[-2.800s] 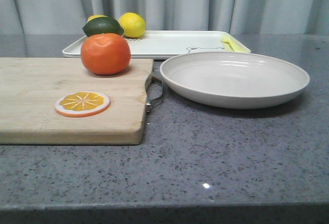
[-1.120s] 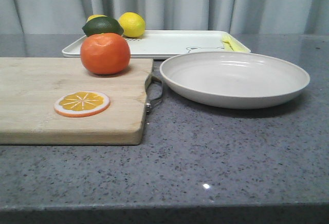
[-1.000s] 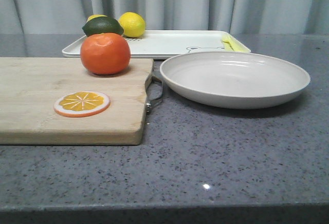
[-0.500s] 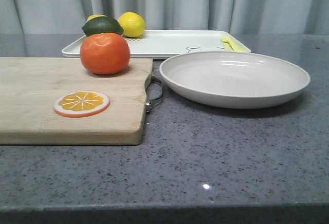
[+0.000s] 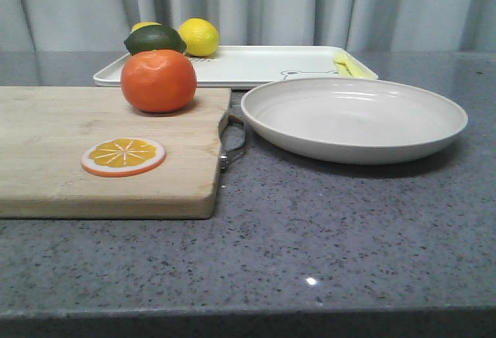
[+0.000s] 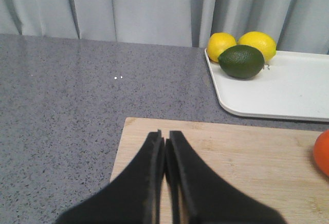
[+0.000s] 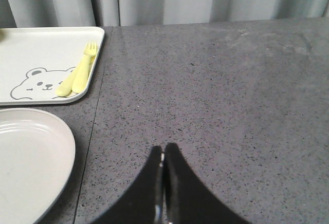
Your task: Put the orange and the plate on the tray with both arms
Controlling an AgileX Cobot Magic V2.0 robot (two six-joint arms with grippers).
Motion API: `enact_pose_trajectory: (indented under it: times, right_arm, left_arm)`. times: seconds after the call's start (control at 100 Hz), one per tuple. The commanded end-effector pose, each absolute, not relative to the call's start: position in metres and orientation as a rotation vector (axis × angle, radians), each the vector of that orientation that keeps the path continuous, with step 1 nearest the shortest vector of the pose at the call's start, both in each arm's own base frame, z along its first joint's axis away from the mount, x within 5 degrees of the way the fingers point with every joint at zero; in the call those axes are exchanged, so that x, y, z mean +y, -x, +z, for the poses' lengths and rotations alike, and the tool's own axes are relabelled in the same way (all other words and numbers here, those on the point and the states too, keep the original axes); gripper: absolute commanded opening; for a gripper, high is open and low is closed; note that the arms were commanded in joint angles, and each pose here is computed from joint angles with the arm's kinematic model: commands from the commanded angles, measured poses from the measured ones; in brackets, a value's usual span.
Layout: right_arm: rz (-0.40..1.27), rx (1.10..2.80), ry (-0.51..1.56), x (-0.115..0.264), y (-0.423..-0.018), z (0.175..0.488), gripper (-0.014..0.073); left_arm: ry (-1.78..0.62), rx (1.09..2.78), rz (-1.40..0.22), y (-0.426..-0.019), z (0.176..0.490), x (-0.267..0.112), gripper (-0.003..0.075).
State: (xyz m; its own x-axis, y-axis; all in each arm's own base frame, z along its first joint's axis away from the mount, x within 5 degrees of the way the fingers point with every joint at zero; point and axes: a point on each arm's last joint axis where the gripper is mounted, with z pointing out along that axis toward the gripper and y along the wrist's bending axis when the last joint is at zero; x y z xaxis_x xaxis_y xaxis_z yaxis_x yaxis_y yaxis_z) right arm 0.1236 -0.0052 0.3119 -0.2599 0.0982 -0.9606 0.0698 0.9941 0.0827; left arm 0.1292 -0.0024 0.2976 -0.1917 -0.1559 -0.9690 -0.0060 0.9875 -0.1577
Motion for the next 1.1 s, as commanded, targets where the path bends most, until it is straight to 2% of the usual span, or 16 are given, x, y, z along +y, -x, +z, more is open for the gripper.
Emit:
enact_pose_trajectory:
  times: [0.0,0.12,0.33,0.59,0.68,1.09]
  right_arm:
    - [0.03,1.768,-0.116,-0.005,-0.131,0.328,-0.006]
    - [0.031,1.791,-0.12,-0.005,-0.133,0.325,-0.006]
    - [0.03,1.815,-0.121,-0.006,-0.137,0.322,-0.006]
    - [0.027,1.887,-0.129,-0.006,-0.146,0.32,-0.006]
    - [0.026,1.905,-0.131,-0.006,-0.15,0.325,-0.006]
    - [0.025,1.921,-0.135,-0.007,-0.164,0.343,-0.006]
  left_arm:
    - [0.133,1.708,-0.139,-0.14,0.317,-0.002,-0.0015]
    - [0.126,1.744,-0.147,-0.153,0.323,-0.003,0.0055]
    - [0.044,1.758,-0.215,-0.174,0.338,-0.02,0.0304]
    - [-0.116,1.801,-0.342,-0.206,0.356,-0.061,0.053]
    - [-0.178,1.856,-0.38,-0.219,0.357,-0.08,0.0562]
    - [-0.334,2.105,-0.49,-0.274,0.348,-0.146,0.0562]
